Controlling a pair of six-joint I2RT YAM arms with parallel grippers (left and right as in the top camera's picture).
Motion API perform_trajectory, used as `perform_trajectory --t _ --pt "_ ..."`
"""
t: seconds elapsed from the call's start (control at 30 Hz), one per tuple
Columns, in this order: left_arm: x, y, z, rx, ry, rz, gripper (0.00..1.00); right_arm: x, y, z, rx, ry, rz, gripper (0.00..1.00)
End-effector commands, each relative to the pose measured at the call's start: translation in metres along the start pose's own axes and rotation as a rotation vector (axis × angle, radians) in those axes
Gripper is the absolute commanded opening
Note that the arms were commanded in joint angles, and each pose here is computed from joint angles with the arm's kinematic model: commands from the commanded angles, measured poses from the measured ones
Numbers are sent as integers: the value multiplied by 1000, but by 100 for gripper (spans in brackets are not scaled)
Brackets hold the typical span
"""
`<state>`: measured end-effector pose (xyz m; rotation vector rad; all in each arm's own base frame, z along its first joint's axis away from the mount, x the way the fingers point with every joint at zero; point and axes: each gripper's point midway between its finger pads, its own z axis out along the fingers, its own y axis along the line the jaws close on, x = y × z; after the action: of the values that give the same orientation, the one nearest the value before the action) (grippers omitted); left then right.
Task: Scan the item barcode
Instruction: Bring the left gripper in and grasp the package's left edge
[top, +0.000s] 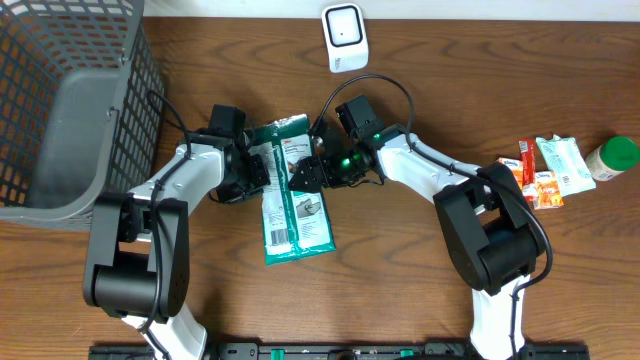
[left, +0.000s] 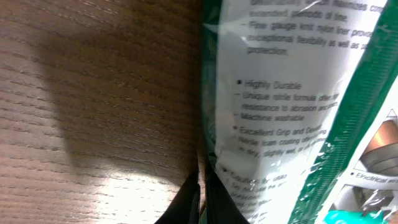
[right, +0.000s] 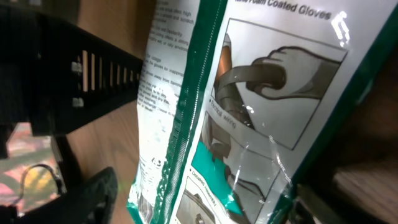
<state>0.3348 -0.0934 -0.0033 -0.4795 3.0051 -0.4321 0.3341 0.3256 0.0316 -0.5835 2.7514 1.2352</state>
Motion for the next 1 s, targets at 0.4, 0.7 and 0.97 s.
perform_trajectory --t 0.4,0.7,0.97 --pt "28 14 30 -25 60 -4 9 7 12 20 -33 9 -89 61" --pt "28 14 31 -26 56 -3 8 12 2 35 96 6 -109 49" --pt "27 14 31 -25 54 -2 8 13 9 40 87 5 -134 6"
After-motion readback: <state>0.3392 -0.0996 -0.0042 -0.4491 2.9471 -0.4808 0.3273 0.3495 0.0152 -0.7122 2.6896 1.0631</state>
